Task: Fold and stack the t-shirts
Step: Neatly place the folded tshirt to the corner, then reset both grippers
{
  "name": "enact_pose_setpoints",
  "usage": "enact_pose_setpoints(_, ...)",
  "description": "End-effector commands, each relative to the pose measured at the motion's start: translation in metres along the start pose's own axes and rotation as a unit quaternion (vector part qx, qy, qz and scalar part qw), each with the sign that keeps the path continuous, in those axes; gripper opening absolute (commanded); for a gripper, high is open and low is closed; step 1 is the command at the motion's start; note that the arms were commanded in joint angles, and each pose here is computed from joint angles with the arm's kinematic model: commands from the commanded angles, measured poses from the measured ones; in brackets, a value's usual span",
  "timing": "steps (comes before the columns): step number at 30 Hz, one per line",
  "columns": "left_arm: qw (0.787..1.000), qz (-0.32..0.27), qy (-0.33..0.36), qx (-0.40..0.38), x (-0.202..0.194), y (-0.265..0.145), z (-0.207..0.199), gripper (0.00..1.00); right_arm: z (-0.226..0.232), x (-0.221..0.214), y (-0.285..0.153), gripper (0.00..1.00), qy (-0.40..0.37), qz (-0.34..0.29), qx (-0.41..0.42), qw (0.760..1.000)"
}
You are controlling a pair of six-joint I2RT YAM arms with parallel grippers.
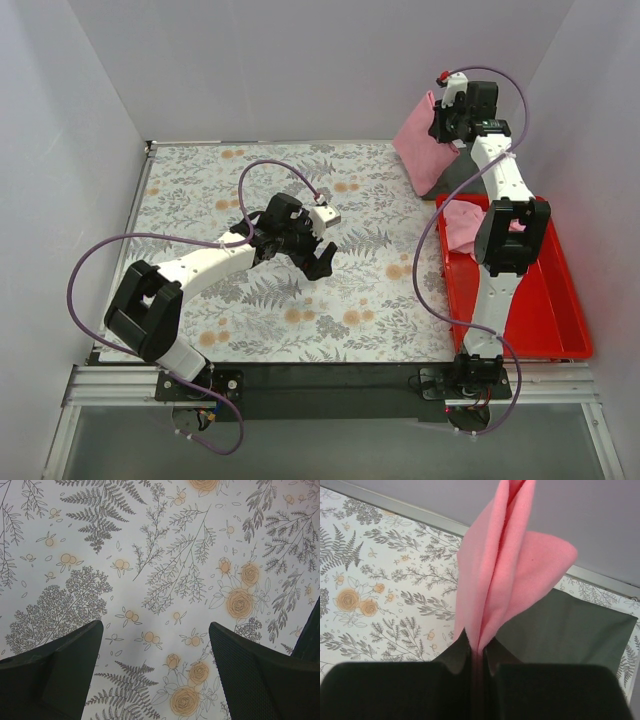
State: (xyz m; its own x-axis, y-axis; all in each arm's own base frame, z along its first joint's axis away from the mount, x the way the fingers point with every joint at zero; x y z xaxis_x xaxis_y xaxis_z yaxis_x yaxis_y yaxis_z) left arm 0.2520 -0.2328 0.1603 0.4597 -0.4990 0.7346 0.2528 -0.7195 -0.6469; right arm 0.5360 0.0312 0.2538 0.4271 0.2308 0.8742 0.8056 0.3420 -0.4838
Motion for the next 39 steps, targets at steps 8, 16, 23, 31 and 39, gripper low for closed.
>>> enact_pose_setpoints(8, 1.000, -0.012, 0.016, -0.003, 0.015, -0.005, 0.001, 0.87, -0.054, -0.018, -0.007, 0.01, 0.052, -0.008, -0.033, 0.998)
enact_pose_setpoints(16, 1.000, -0.007, 0.014, -0.005, 0.017, -0.002, 0.003, 0.87, -0.075, -0.040, 0.001, 0.01, 0.036, 0.008, -0.040, 0.999)
enact_pose_setpoints(23, 1.000, -0.004, 0.008, -0.005, 0.017, -0.003, 0.002, 0.87, -0.104, -0.058, 0.004, 0.04, 0.005, 0.015, -0.073, 0.997)
enact_pose_setpoints(31, 0.999, -0.020, -0.046, 0.011, 0.030, -0.018, 0.008, 0.87, -0.119, -0.043, -0.014, 0.96, -0.016, 0.012, -0.139, 0.990)
enact_pose_setpoints(39, 0.983, -0.059, -0.174, 0.008, 0.053, -0.063, 0.036, 0.87, -0.092, 0.013, -0.076, 0.98, -0.061, -0.051, -0.107, 0.991)
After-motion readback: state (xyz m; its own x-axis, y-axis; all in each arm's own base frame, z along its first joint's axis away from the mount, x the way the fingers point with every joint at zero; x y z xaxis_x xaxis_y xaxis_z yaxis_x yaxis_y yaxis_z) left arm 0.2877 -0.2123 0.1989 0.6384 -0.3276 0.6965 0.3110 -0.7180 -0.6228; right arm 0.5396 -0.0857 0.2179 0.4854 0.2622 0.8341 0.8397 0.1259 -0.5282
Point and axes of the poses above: each gripper's point midway between its finger pads, its own y axis out along the fingers, its own z axis along the line the jaws close on, x = y × z, the point moved 8 cm from there along -y, back along the fingers, and after that the axes turned 2 degrees about -y, right-handed, at the moved point
